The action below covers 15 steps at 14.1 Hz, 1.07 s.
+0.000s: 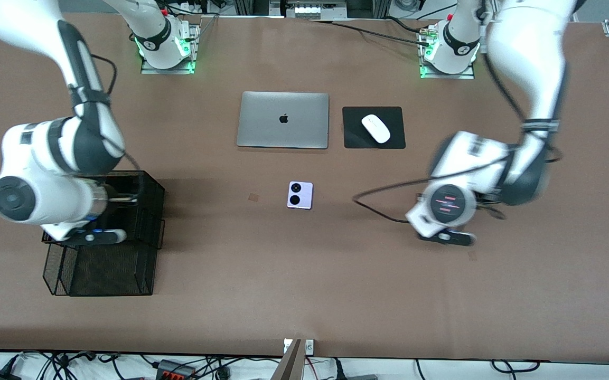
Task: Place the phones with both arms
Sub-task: 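Grasp the white phone with the right gripper while the left gripper grasps the flip phone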
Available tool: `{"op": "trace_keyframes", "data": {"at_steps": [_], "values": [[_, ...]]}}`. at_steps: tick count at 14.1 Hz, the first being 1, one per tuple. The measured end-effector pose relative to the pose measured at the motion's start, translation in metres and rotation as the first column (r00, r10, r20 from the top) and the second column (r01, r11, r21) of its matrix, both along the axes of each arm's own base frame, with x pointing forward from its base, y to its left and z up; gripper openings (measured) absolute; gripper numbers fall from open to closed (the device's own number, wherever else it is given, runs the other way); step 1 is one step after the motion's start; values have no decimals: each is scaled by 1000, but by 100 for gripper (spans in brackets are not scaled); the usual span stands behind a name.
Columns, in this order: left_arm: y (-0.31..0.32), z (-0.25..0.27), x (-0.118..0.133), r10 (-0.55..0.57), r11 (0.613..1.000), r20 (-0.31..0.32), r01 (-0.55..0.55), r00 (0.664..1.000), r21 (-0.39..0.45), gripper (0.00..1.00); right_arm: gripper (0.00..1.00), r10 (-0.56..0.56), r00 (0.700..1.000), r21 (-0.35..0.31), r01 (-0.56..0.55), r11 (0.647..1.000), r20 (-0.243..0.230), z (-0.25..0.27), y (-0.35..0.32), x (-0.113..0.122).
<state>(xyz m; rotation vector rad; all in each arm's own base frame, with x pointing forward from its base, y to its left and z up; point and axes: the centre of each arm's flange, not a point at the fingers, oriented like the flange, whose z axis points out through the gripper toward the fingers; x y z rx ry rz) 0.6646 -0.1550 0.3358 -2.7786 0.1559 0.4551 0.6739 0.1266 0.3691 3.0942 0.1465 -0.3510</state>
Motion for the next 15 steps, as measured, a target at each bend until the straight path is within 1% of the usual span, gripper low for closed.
{"op": "trace_keyframes", "data": {"at_steps": [2, 3, 6, 7, 8, 10, 12, 13, 14, 15], "values": [[29, 20, 0, 29, 999, -2, -29, 1000, -32, 100, 100, 63, 998, 6, -63, 998, 29, -10, 61, -9], [39, 24, -3, 41, 998, -10, -41, 999, -44, 100, 100, 72, 997, 4, -72, 997, 40, -19, 88, -14], [76, 22, -5, 51, 996, -44, -55, 998, -74, 100, 100, 30, 997, -9, -30, 1000, 71, -57, 175, -37], [87, 21, -5, 44, 995, -52, -48, 998, -85, 100, 100, -2, 996, -11, 3, 1000, 91, -71, 209, -49], [98, 20, -5, 14, 994, -47, -19, 999, -105, 100, 100, -39, 993, -10, 40, 999, 112, -85, 242, -63], [117, 16, -9, -32, 988, 31, 36, 999, -148, 100, 100, -96, 984, 2, 96, 995, 148, -106, 294, -90], [133, -1, -31, -35, 982, 121, 56, 992, -178, 100, 100, -147, 972, 32, 144, 989, 183, -122, 328, -108], [142, -13, -44, -29, 982, 157, 57, 987, -182, 100, 100, -173, 965, 47, 167, 985, 196, -130, 341, -114], [155, -28, -56, -17, 982, 182, 51, 983, -183, 100, 100, -196, 959, 58, 188, 980, 205, -139, 351, -121], [169, -42, -66, 3, 981, 191, 34, 982, -191, 100, 100, -214, 954, 68, 205, 977, 210, -149, 360, -127]]}}
